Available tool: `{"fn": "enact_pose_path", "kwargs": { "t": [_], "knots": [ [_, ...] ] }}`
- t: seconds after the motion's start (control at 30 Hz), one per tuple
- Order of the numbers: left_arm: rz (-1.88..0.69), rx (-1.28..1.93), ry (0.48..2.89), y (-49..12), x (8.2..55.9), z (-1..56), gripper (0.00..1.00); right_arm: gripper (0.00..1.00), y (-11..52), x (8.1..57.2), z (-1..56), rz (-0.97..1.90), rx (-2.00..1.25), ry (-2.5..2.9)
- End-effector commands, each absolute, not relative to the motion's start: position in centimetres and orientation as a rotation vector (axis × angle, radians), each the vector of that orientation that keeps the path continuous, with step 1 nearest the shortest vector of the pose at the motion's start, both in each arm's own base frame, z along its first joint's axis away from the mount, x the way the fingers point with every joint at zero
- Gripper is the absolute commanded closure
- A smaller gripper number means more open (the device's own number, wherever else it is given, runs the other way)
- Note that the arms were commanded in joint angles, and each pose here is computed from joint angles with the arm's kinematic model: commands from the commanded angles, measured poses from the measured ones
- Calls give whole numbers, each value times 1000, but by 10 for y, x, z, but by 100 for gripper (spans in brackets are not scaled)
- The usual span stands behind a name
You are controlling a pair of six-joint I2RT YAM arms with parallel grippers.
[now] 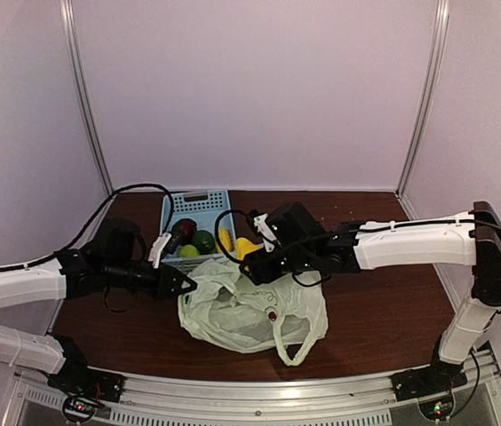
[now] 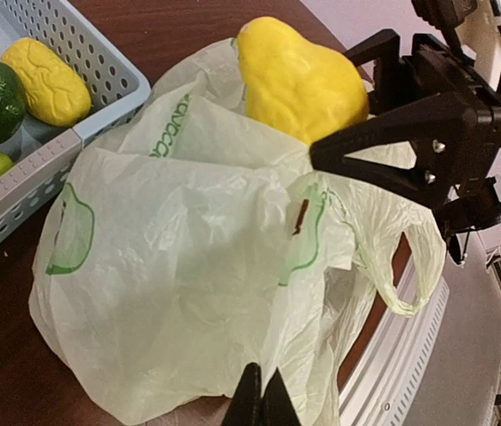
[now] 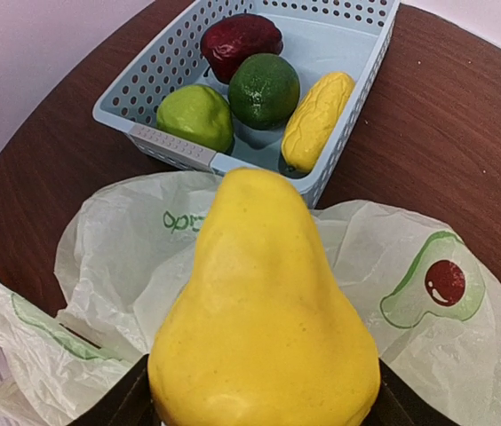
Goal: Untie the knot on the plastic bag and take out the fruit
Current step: Hold the bag opening of the takeout bag, then place the fake fruit in the bin.
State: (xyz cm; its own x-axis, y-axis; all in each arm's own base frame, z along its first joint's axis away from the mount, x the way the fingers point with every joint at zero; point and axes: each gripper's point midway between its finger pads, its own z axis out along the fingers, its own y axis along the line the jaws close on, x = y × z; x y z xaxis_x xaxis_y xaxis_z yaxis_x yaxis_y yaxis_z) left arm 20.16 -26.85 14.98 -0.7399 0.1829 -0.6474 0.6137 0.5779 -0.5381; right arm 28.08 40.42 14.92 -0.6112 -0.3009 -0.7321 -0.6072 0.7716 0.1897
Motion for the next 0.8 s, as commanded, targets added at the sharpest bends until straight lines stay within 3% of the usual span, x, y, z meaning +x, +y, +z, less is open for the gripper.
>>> {"fn": "enact_pose_path", "kwargs": {
  "t": [0.0,0.37,0.5,0.53,0.63,0.67,0.73,0.77],
  "knots": [
    [-985,624,2308,-260,204,140,100,35,388,290,162,605,-573,2235],
    [-907,586,2355,-249,206,131,100,34,378,294,169,796,-492,2226],
    [-992,648,2299,-261,202,146,100,34,379,295,179,797,-510,2201],
    [-1005,663,2279,-264,202,153,92,33,381,295,184,800,-518,2186],
    [-971,674,2233,-264,211,175,41,33,387,297,203,806,-533,2137],
    [-963,672,2225,-263,214,182,29,33,388,298,209,802,-534,2125],
    [-956,648,2218,-256,223,194,14,33,392,302,216,782,-542,2109],
    [-961,644,2212,-254,227,200,12,33,395,304,219,765,-545,2100]
  ]
}}
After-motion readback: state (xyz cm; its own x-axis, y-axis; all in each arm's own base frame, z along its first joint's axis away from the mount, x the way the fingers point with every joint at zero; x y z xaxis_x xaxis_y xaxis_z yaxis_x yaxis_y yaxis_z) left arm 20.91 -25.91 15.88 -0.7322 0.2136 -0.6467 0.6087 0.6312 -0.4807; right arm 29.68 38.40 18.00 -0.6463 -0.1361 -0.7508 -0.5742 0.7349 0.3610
